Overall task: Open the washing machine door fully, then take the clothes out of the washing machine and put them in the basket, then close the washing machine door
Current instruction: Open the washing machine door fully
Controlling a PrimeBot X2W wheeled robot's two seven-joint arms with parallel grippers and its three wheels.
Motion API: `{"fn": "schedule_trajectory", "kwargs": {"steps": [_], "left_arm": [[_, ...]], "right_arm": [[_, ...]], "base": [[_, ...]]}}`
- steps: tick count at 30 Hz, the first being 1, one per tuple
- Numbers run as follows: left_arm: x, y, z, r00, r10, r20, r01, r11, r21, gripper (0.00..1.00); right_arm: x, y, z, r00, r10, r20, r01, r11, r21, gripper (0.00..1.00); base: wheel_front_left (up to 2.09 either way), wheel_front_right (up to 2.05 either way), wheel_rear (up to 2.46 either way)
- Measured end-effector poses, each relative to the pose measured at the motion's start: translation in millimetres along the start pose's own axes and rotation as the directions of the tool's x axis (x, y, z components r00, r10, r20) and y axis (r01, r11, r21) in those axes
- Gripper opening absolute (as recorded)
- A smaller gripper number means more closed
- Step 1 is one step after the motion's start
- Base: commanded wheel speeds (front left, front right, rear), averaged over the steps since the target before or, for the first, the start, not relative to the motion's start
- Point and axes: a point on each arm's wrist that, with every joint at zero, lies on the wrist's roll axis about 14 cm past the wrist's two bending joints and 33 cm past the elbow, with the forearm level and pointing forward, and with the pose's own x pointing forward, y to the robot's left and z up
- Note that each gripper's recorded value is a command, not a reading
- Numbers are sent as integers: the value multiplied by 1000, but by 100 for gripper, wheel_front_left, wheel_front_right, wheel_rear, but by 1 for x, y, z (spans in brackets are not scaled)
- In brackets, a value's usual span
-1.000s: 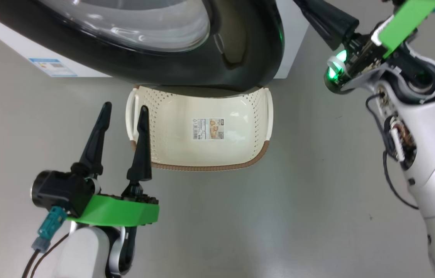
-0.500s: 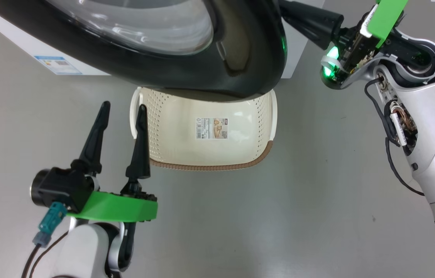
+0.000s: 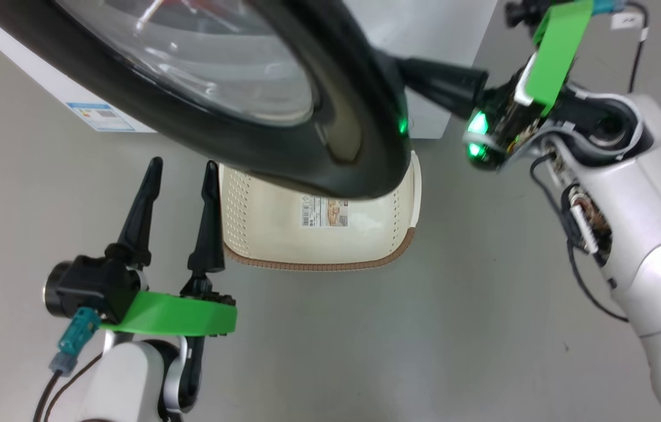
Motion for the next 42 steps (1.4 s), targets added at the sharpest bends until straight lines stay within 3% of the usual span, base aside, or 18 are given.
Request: {"fn": "schedule_trajectory", "kwargs": {"steps": [20, 42], "left_arm": [[-35, 29, 31, 994, 101, 47, -102, 995, 15, 100], [-95, 75, 65, 960, 259, 107, -261, 965, 10, 100]], "right_arm": [[10, 5, -73, 987, 4, -158, -4, 1000, 4, 0], [41, 15, -160, 923, 4, -385, 0, 1000, 9, 0]], "base": [[0, 0, 0], [0, 0, 0]]}}
